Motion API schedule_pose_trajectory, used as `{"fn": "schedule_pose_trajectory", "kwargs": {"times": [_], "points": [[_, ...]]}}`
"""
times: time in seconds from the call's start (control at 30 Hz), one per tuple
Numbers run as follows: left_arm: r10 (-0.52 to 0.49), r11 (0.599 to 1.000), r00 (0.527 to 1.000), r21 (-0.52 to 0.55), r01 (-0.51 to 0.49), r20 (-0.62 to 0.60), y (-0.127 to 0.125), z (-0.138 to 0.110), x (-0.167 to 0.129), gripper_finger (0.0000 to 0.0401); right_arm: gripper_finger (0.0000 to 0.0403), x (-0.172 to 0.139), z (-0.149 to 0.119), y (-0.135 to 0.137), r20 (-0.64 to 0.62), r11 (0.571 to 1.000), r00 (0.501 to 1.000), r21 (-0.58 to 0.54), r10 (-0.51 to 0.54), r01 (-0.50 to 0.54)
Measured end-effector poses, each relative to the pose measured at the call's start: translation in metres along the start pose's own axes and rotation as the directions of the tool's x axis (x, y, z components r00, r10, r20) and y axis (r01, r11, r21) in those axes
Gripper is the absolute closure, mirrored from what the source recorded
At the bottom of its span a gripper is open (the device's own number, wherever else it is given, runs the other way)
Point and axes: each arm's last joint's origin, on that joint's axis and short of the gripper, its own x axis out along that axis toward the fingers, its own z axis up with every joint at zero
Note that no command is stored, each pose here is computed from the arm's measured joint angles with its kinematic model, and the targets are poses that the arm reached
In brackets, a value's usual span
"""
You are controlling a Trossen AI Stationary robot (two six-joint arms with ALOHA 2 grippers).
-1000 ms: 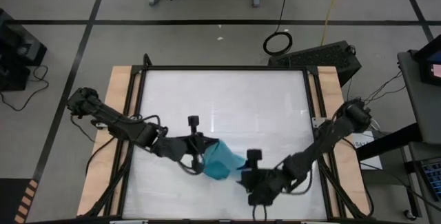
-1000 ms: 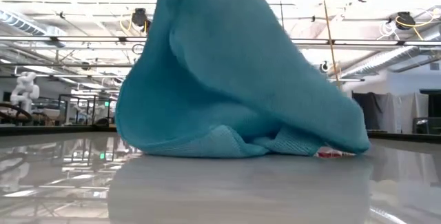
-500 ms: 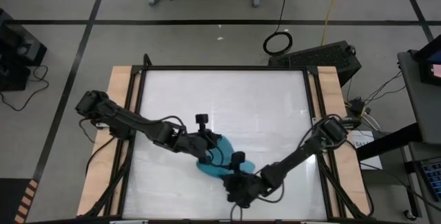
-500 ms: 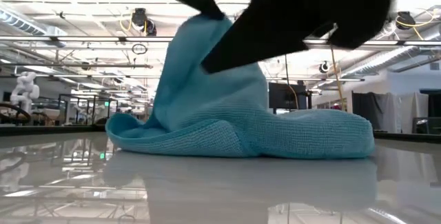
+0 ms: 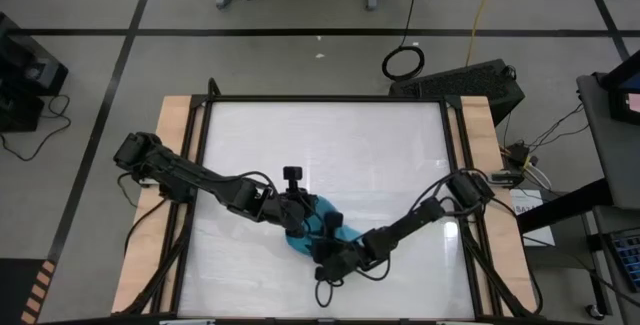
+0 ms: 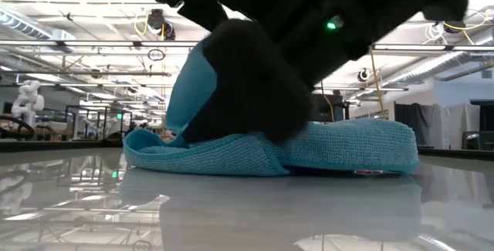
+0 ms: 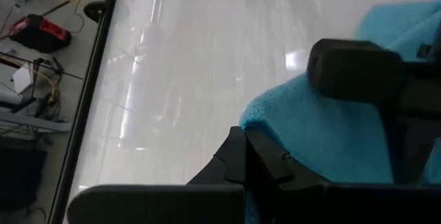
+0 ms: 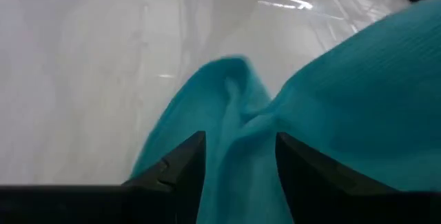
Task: Roll towel
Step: Roll the blue microfiber towel
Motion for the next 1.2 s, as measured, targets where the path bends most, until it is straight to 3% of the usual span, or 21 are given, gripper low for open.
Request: {"fn": "schedule_pose_trajectory", "kwargs": {"times": [0.4,0.83,1.0,1.2], "points": [[-0.021,1.000,1.000,-0.007,0.022,0.011,-0.007,0.001,-0.004,0.0400,0.0248,0.017,0.004,-0.020,-0.023,0.994,1.000,0.106,0.015,-0.013],[-0.031,1.000,0.999,0.002,0.031,0.010,-0.011,0.000,-0.007,0.0400,0.0393,0.024,-0.002,-0.021,-0.067,0.990,0.993,0.106,0.098,-0.091],[-0.033,0.999,0.999,0.011,0.034,-0.030,-0.013,-0.005,-0.008,0.0400,0.0400,0.014,0.005,-0.020,-0.062,0.992,0.992,0.071,0.106,-0.102],[-0.004,0.999,0.999,0.052,0.006,-0.044,-0.018,-0.008,-0.018,0.0400,0.0402,-0.019,0.028,-0.027,-0.046,0.993,0.993,0.036,0.111,-0.109]]}}
